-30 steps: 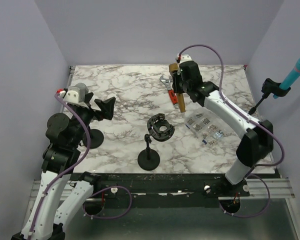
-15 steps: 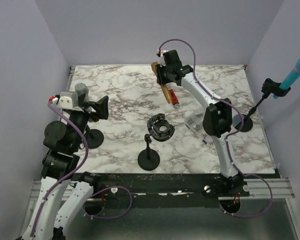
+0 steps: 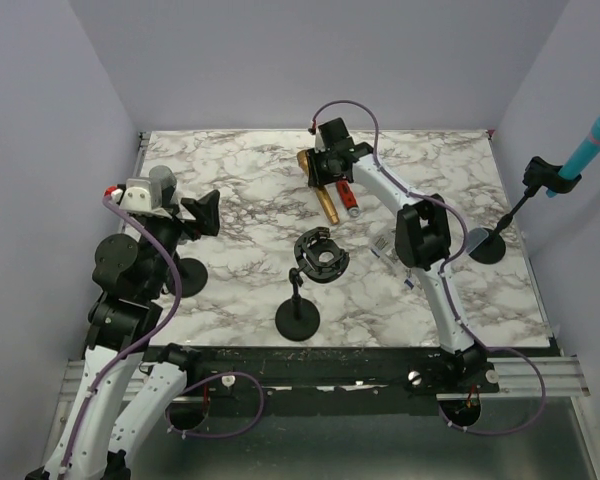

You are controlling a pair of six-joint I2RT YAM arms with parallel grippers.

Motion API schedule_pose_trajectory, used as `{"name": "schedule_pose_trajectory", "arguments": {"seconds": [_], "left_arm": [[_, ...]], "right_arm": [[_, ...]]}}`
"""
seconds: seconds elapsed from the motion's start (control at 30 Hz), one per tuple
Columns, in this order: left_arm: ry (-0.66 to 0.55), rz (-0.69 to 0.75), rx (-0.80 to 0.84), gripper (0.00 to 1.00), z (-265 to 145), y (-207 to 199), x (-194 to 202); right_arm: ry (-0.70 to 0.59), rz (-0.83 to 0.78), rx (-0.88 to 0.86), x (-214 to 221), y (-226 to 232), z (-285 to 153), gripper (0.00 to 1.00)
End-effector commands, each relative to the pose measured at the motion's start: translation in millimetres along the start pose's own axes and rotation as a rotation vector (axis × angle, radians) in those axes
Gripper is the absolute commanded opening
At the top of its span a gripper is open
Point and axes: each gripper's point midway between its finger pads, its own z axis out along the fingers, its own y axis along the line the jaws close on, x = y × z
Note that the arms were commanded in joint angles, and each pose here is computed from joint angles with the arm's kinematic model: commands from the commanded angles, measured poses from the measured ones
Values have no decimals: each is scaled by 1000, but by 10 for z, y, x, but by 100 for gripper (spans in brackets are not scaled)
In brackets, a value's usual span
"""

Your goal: Remove the microphone from the stand

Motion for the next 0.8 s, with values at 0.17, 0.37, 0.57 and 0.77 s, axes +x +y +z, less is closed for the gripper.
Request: {"name": "schedule_pose_trajectory", "arguments": {"seconds": [0.17,0.37,0.57,0.77], "left_arm": [[16,1,5,94,85,-13,62],[24,-2,9,94,102,-20,83],[34,-1,11,93,127,-25,111],[45,-4,13,93,149,-29,145]], "right_arm": [[12,32,1,233,55,416,1],[30,58,3,372,75,546,1],[62,57,18,531,66,589,14],[76,59,29,577,54,539,33]]}}
